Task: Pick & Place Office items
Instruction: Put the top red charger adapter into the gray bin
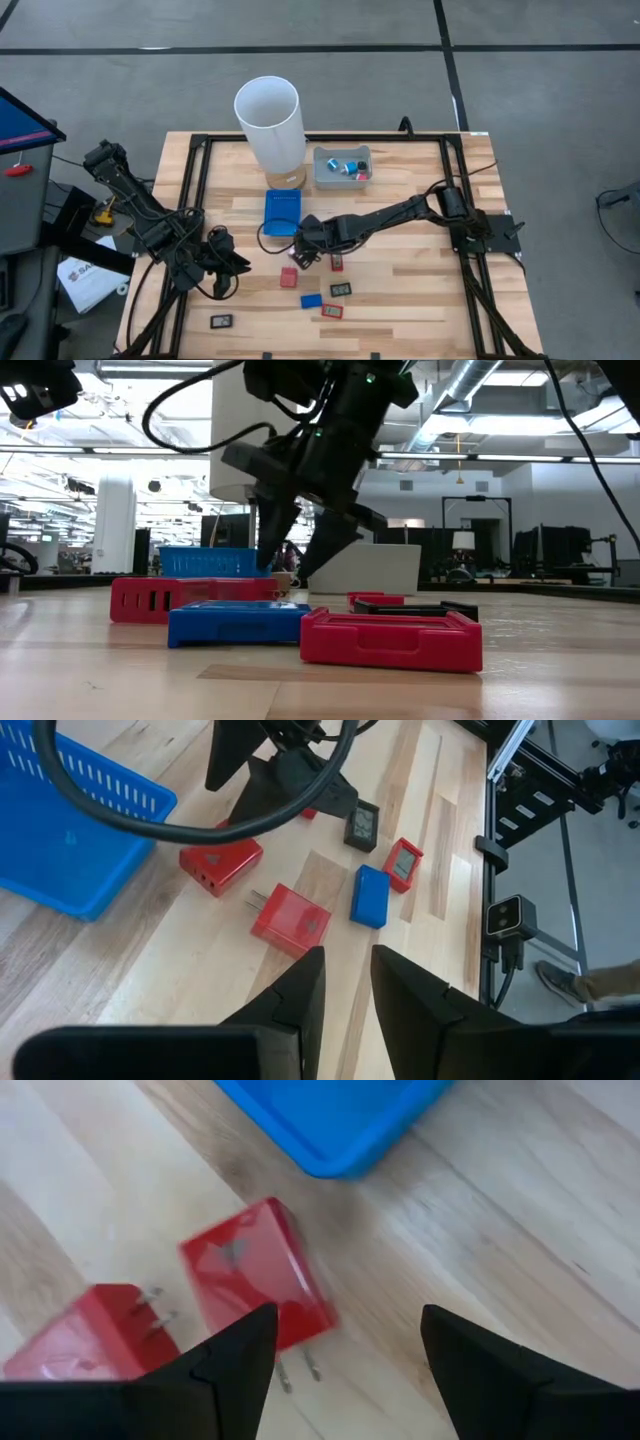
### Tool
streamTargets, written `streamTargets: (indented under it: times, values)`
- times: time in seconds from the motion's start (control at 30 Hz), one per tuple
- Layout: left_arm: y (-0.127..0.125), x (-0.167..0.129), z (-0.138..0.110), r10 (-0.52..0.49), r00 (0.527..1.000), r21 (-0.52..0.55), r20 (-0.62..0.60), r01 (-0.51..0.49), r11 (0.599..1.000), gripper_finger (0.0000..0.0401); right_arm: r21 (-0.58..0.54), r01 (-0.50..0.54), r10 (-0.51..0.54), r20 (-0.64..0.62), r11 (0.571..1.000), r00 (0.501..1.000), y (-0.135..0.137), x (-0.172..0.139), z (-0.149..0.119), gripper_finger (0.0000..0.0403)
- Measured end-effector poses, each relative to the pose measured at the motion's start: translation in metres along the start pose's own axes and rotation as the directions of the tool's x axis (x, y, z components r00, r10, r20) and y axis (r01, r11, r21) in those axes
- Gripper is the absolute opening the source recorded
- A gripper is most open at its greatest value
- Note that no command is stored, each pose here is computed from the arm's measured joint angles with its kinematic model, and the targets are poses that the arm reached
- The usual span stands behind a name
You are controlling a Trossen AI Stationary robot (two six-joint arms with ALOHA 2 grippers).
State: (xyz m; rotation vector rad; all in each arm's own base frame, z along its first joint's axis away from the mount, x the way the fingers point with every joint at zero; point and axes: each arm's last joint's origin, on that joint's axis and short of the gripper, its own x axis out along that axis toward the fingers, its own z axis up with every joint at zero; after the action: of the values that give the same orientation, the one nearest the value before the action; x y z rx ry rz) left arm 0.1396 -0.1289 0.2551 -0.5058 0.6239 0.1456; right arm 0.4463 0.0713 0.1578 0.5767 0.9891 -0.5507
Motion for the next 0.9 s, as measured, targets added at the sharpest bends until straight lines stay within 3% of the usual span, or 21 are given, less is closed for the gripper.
streamTargets:
  times: [0.9]
  values:
    - [0.0,0.0,0.0,0.0,1.0,-0.001,0.0,0.0,1.0,0.0081,-0.02,0.004,-0.004,0.0,1.0,1.0,-0.005,0.008,-0.008,0.024]
